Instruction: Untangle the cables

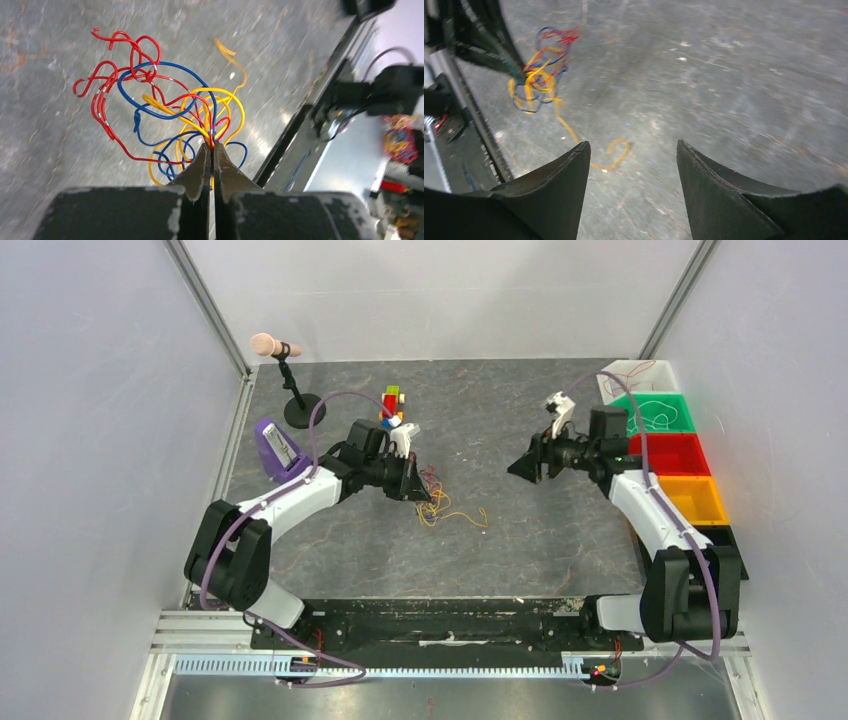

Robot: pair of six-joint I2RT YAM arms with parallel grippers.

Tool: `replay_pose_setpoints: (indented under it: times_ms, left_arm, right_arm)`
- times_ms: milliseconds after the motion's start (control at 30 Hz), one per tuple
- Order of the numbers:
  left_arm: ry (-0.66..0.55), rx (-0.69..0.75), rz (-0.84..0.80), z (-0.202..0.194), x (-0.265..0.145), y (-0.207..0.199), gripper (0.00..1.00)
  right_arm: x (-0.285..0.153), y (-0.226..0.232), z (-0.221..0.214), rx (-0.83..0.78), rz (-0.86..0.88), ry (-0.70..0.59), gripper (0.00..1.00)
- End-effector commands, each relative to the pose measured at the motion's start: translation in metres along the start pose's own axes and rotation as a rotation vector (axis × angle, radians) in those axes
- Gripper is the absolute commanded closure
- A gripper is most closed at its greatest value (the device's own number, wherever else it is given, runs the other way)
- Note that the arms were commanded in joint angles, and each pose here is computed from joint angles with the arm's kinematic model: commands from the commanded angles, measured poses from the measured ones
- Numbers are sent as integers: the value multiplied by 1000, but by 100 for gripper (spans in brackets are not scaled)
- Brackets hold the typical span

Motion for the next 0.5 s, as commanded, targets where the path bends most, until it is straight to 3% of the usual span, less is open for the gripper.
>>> replay_pose_setpoints:
  times_ms: [0,267,467]
  left_arm:
    - [-137,-156,-155,31,-1,-33,98]
    - [-191,-314,-241,39,-5,-35,98]
    - [-192,-299,-196,37,-8,-31,98]
  right_arm:
    - [20,42,7,-49,116,-43,34]
    - [64,95,-10,-192,251,5,34]
    - [67,122,30,-84,311,-146,52]
Point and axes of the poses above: each gripper's point midway between its finger pads, its own x axis out along the fingers, its own y axis along the line the jaws close on, z = x × y, the point moved 1 cm from there along -x, back along the fingers, and after that the axes turned 4 degrees about -x, right-handed, at the moved point
